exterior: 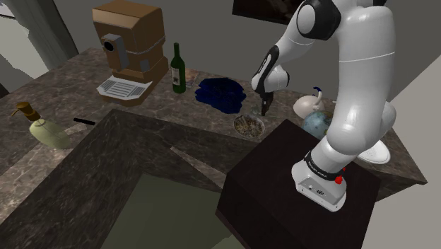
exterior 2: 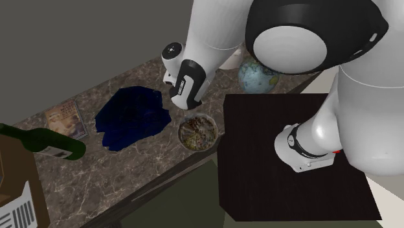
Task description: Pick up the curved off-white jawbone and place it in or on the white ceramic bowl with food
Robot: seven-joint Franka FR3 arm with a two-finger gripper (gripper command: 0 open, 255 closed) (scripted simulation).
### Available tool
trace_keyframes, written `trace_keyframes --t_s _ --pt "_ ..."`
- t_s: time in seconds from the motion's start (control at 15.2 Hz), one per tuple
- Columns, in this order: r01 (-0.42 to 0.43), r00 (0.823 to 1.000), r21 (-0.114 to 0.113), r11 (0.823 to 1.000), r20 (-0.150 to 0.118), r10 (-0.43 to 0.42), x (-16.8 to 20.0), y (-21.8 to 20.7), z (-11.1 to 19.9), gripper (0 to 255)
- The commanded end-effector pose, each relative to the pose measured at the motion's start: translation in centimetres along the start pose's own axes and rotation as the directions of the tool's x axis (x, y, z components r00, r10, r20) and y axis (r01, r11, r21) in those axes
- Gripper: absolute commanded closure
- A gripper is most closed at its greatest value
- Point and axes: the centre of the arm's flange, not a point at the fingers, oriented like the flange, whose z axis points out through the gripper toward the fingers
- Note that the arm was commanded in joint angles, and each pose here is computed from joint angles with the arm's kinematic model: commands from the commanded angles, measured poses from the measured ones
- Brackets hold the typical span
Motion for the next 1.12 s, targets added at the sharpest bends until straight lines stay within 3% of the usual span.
trace_keyframes --t_s 0.0,0.59,0.66,1.06 --pt "0.0 1.0 0.0 1.0 0.0 0.0 0.06 0.0 1.2 0" --pt "0.0 1.0 0.0 1.0 0.0 0.0 0.06 -0.01 2.03 0" --pt "0.0 1.0 0.0 1.0 0.0 0.0 0.06 -0.01 2.03 255" --pt "0.0 1.0 0.0 1.0 0.0 0.0 0.06 -0.01 2.03 255"
